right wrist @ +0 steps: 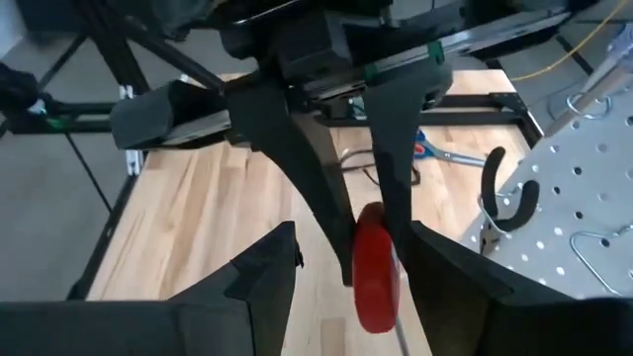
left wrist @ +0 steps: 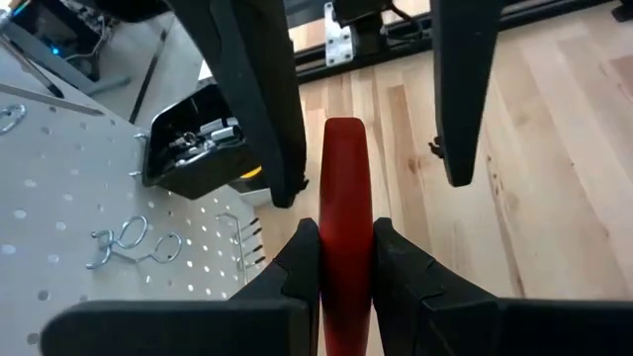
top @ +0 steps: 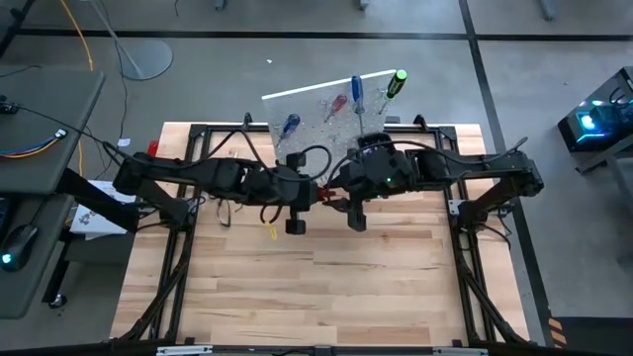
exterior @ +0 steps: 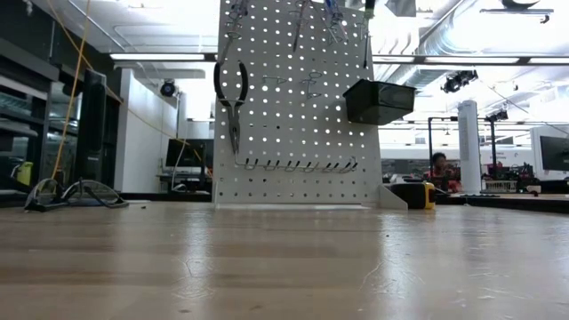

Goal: Hang tools onto peg board
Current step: Hang the red allen wrench on the peg board, then hang the blue scissors on the peg board

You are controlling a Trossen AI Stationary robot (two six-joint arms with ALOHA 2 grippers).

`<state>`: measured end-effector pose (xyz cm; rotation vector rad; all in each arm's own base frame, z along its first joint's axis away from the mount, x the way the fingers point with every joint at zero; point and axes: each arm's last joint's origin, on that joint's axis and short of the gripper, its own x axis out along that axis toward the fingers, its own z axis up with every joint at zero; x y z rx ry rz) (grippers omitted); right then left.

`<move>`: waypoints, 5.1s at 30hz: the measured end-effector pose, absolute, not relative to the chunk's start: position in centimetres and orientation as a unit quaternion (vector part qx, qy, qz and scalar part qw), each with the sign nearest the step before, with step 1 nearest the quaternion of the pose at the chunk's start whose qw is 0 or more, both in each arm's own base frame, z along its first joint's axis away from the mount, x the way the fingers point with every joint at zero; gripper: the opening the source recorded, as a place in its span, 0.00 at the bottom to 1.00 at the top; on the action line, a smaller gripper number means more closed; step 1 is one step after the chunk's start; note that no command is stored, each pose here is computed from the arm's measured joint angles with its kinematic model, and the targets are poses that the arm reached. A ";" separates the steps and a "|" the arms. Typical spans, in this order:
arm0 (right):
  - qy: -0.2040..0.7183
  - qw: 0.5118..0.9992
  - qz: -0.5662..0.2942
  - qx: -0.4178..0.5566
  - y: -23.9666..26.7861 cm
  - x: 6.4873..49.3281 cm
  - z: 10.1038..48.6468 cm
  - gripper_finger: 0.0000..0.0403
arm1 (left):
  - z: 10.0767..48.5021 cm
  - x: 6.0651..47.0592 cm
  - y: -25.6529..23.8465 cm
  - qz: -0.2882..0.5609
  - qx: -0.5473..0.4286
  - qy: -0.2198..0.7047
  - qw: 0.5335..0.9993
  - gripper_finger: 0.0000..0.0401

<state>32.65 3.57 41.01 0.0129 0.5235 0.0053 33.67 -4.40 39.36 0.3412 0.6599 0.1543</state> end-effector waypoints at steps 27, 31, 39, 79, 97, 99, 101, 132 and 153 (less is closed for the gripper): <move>0.284 0.958 -0.023 -0.031 3.3 32.4 40.5 0.21 | 39.5 34.0 -4.2 0.096 0.167 0.309 0.931 0.11; 0.284 0.958 -0.026 -0.038 3.3 32.4 40.5 0.11 | 39.5 34.0 -4.2 0.095 0.164 0.309 0.932 0.11; 0.283 0.958 -0.033 -0.039 3.5 32.4 40.5 0.09 | 39.5 34.0 -4.2 0.100 0.151 0.308 0.934 0.13; -0.022 0.912 -0.410 0.028 1.6 33.6 36.4 0.08 | 34.5 21.3 -7.1 0.304 -0.153 0.209 0.917 0.57; 0.060 0.986 -0.111 -0.110 -4.9 34.5 35.2 0.08 | 34.9 21.6 -7.3 0.291 -0.152 0.193 0.925 0.57; 0.052 0.987 -0.097 -0.114 -6.1 34.3 35.3 0.08 | 34.9 21.6 -7.3 0.290 -0.153 0.193 0.925 0.57; 0.043 0.990 -0.075 -0.112 -7.3 34.1 35.4 0.08 | 34.9 21.6 -7.3 0.290 -0.154 0.192 0.925 0.57; 0.048 0.995 -0.036 -0.084 -12.0 33.5 33.7 0.34 | 35.0 21.7 -7.1 0.303 -0.163 0.183 0.921 0.57; 0.081 0.992 0.056 0.077 -8.9 30.4 36.2 0.36 | 31.6 20.3 -6.9 0.312 -0.177 0.376 0.854 0.57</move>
